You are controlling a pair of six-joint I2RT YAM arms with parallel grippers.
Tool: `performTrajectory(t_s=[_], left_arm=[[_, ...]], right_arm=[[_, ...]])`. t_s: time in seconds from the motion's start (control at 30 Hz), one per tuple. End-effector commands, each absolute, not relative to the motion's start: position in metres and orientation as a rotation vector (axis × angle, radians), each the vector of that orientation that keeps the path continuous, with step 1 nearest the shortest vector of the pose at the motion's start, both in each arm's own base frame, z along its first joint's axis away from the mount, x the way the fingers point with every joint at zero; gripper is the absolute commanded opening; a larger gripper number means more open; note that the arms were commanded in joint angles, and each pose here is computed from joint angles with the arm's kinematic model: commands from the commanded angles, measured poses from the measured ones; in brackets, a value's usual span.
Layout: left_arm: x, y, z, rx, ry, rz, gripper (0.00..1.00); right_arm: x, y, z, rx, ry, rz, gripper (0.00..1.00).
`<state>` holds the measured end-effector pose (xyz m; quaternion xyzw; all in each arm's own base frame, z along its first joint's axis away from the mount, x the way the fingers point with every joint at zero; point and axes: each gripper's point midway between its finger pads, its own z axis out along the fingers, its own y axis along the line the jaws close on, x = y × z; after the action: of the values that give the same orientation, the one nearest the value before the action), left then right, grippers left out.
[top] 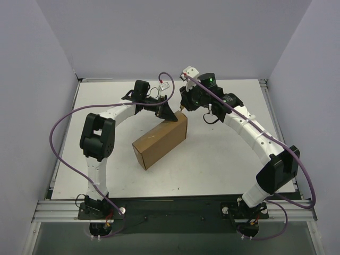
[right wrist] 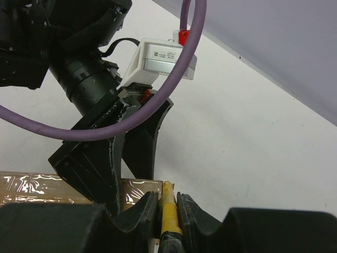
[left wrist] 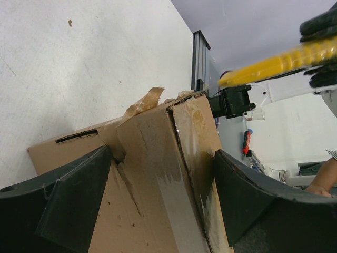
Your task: Unpack the express box
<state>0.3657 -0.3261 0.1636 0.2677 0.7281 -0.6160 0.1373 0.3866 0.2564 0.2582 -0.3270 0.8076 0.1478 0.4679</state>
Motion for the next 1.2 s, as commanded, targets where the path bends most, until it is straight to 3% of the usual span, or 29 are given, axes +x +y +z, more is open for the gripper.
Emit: performTrajectory(t_s=[0.0,1.17], left_arm=[[0.366,-0.324,0.128,0.698,2.234,-1.714,0.88],[0.366,-0.324,0.125,0.694,2.245,-1.714,0.87]], right_arm=[[0.394,0.255,0.279,-0.753,1.912,0.382,0.0],[0.38,0.257,0.26,-0.853,1.942,0.411,0.0]])
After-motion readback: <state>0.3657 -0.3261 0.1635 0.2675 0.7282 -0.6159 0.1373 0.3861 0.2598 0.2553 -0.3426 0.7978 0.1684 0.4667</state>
